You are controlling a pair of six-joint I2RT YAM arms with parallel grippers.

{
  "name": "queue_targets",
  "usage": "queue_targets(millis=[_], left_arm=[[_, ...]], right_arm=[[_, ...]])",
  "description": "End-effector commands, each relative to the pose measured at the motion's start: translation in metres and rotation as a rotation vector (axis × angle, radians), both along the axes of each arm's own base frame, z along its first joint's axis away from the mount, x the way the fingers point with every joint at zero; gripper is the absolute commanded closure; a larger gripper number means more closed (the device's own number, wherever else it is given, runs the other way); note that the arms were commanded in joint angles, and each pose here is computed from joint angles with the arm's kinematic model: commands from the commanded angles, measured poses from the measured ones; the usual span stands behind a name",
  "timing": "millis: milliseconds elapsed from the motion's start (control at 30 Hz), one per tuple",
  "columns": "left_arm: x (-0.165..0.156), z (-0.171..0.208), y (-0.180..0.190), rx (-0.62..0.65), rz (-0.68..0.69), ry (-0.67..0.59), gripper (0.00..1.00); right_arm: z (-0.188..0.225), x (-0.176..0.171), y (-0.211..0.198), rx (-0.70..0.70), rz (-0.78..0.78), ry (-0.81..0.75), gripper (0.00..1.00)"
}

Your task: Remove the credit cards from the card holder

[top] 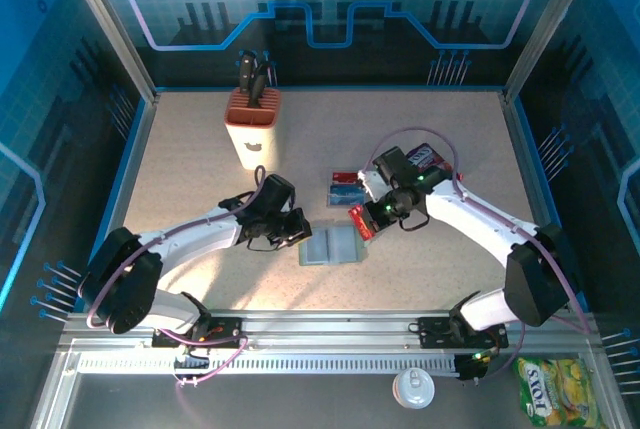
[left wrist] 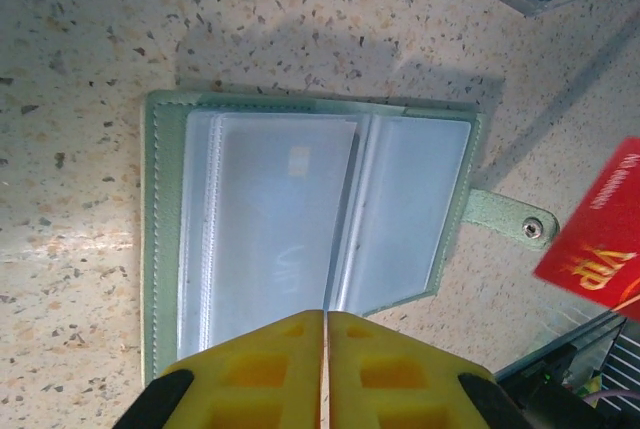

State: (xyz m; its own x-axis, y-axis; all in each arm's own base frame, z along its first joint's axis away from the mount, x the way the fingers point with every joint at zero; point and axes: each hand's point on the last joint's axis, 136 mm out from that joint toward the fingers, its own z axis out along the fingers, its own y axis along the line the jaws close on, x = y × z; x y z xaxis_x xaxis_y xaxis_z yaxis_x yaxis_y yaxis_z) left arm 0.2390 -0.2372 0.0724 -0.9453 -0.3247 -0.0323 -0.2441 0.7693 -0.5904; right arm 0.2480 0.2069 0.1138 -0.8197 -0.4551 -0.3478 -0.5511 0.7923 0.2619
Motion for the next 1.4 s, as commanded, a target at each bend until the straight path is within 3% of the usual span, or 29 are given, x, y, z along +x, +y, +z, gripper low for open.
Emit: queue_targets(millis=[0,333,433,633,967,1100,1367], left_arm=[[0.004,0.008,0.002,0.013,-0.005,-0.013,0.89],[0.004,0.016,0.011,0.031,0.008,-0.025,0.89],[0.005,0.014,0.013,0.033,0.015,-0.02,0.89],[0.011,0.012,0.012,0.035,0.02,-0.022,0.89],[0.019,0.006,0.008,0.048,0.016,0.008,0.85],[0.024,0.011,0.005,0.022,0.029,-0.021,0.8],[0.028,0.012,0.008,0.039,0.032,-0.02,0.8]], right_arm=[[0.009,0.003,-0.019,-0.131,0.194,-0.086,1.0],[0.029,0.032,-0.012,-0.195,0.481,-0.151,1.0],[0.031,0.049,-0.017,-0.263,0.507,-0.164,1.0],[0.041,0.076,-0.013,-0.267,0.612,-0.184,1.0],[0.05,0.122,0.003,-0.262,0.703,-0.182,1.0],[0.042,0.134,0.012,-0.253,0.723,-0.167,1.0],[0.021,0.145,0.019,-0.257,0.774,-0.13,1.0]])
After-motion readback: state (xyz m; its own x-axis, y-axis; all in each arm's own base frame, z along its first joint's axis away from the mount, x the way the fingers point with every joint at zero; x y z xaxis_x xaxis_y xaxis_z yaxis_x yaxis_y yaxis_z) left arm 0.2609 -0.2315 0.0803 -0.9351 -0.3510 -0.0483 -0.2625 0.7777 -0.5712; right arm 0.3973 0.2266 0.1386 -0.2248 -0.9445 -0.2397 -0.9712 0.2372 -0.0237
